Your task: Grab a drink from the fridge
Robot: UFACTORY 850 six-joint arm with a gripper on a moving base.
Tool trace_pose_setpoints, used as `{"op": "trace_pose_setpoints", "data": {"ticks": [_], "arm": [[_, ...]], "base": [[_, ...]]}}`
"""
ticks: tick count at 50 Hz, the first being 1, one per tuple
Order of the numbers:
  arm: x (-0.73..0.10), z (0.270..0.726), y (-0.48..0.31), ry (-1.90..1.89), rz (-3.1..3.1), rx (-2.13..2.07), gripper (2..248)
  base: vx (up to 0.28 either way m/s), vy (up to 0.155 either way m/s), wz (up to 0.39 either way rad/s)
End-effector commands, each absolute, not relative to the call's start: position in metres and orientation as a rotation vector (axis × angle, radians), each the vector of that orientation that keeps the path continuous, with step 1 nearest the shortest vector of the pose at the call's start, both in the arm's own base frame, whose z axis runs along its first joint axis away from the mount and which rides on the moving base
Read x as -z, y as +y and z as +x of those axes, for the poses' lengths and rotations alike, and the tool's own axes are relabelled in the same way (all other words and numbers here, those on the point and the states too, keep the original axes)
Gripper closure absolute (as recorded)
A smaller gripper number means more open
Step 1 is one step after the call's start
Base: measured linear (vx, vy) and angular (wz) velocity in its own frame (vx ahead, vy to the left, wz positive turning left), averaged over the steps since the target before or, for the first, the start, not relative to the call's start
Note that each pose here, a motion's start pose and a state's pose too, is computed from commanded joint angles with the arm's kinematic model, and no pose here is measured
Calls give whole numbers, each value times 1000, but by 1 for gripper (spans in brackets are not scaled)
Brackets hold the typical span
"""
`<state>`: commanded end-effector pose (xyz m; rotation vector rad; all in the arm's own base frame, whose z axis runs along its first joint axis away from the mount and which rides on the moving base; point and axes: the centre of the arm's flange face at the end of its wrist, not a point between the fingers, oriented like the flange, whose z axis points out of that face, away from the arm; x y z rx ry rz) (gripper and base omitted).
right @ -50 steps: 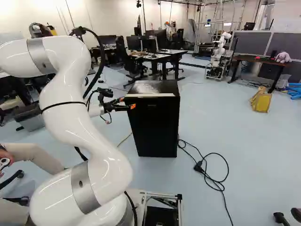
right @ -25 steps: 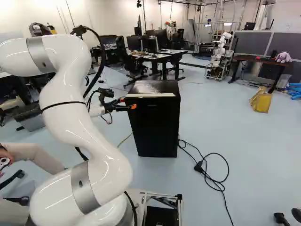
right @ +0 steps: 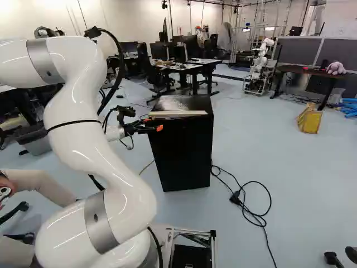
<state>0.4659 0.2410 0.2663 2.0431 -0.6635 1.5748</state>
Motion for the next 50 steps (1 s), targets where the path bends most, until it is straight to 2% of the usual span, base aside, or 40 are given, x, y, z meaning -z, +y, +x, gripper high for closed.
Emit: {"op": "trace_pose_setpoints", "data": {"ticks": [50], "arm": [[-269, 392, 195, -555, 2060, -1486, 3]], "base": [[0, 0, 0]]}}
